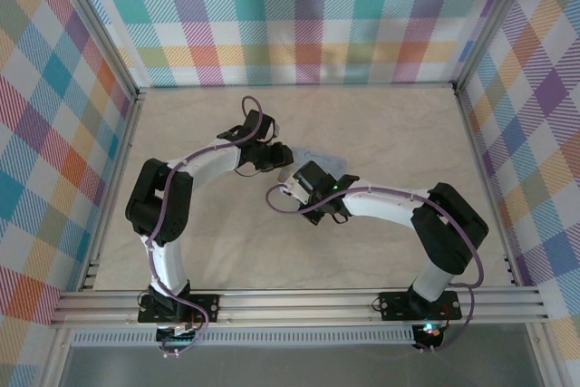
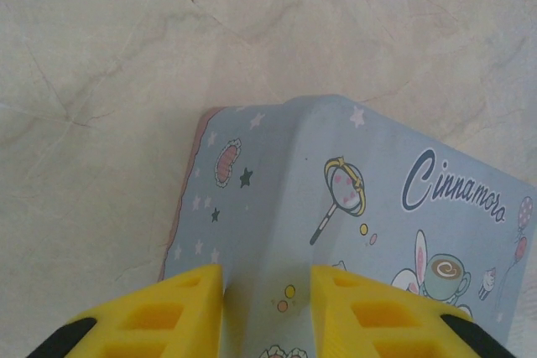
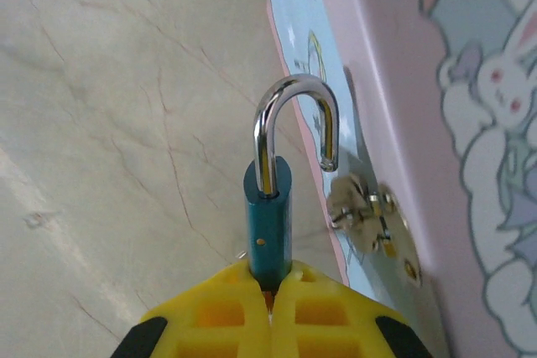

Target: Unlock a padlock with a key

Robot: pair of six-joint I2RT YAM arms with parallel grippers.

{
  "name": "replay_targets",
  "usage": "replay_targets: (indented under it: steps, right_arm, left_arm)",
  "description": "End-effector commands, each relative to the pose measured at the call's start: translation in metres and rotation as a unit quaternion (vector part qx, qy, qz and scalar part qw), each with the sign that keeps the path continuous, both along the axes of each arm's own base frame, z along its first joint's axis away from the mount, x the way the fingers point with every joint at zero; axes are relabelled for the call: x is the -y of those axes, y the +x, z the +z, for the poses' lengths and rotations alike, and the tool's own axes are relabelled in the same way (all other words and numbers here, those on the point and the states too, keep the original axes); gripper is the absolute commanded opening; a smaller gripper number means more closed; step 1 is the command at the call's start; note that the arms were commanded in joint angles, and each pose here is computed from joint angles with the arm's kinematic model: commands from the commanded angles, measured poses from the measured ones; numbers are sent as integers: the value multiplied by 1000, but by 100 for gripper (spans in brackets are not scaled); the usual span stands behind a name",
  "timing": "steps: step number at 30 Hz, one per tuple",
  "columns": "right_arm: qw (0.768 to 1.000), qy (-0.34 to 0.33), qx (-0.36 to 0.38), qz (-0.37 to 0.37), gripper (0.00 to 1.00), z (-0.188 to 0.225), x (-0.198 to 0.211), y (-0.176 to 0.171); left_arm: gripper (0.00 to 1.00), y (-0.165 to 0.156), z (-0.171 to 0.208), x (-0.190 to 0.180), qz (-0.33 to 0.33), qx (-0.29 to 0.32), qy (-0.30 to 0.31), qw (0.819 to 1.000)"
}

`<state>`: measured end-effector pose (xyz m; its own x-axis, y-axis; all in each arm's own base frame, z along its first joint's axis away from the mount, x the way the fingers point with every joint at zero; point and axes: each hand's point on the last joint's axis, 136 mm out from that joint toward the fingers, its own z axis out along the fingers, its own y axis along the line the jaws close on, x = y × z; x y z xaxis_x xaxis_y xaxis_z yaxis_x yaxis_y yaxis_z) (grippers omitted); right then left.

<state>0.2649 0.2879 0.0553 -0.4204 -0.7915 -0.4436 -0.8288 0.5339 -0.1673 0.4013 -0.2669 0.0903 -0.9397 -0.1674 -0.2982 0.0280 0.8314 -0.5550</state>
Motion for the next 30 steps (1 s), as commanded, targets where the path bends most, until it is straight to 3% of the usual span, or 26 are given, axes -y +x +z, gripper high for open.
replay_targets:
  steps: [1,12,15,26,30]
  right_arm:
    - [1000,8,0,24,0,3,-12,-1]
    - [999,24,5,33,0,9,-26,-5]
    - [999,41,11,30,0,19,-28,-7]
    - [995,91,37,-19,0,60,-4,-19]
    - [991,113,38,-67,0,74,14,-18]
  left_arm:
    - [32,-12,-23,-7,5,-44,11,999]
    - [35,-11,-21,-9,12,-40,11,999]
    - [40,-9,-15,-11,20,-34,7,999]
    - [51,-1,38,-31,45,13,-19,999]
    - [53,-7,54,-40,54,27,-21,998]
